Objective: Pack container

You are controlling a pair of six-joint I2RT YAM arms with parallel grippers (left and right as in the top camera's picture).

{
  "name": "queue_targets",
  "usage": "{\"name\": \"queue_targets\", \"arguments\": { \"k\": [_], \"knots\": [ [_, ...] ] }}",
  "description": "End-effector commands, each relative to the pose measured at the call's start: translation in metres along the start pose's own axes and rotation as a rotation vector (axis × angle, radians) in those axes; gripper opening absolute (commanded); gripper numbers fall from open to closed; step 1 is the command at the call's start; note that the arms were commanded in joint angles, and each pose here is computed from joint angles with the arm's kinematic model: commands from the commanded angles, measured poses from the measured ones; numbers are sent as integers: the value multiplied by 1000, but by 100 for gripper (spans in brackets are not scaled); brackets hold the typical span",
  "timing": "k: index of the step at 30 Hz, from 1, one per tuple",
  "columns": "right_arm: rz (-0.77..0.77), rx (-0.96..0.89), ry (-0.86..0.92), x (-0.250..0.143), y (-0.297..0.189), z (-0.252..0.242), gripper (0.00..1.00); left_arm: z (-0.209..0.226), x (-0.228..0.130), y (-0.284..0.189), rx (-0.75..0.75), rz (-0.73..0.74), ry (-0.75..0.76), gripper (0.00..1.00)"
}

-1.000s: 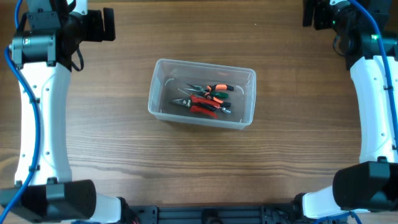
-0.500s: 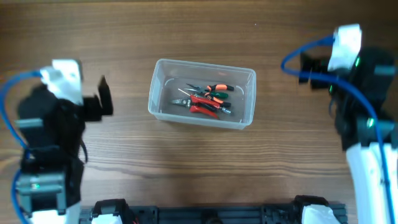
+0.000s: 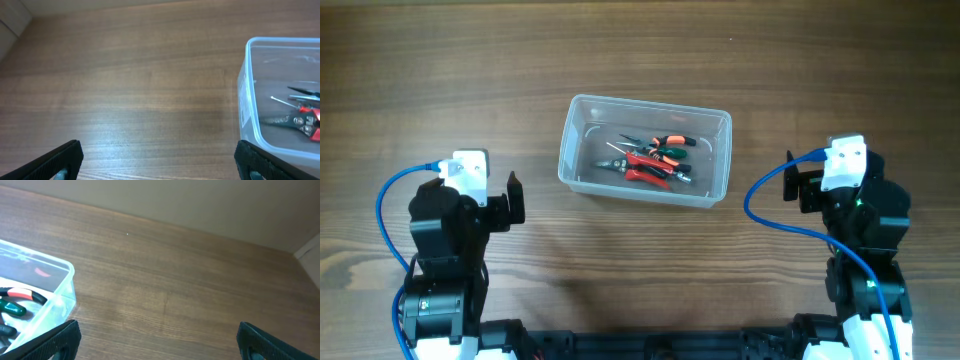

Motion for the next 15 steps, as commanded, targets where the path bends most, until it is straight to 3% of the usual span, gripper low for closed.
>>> {"name": "queue_targets", "arguments": {
  "k": [1,15],
  "knots": [
    [7,38,-18,-2,1,5,100,2,-9,0,14,43,-6,100],
    [185,102,-5,-33,27,14,100,1,-23,-1,10,123,-1,100]
  ]
}}
Point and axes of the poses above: each gripper's point midway between its finger pads, its own y axis out along the fingers, its own z axis along the line the jaws close on, x = y × z, the point moved 7 cm from there along -y, back along the fingers, and after that the axes turned 4 degrees about -y, right-handed, at the moved point
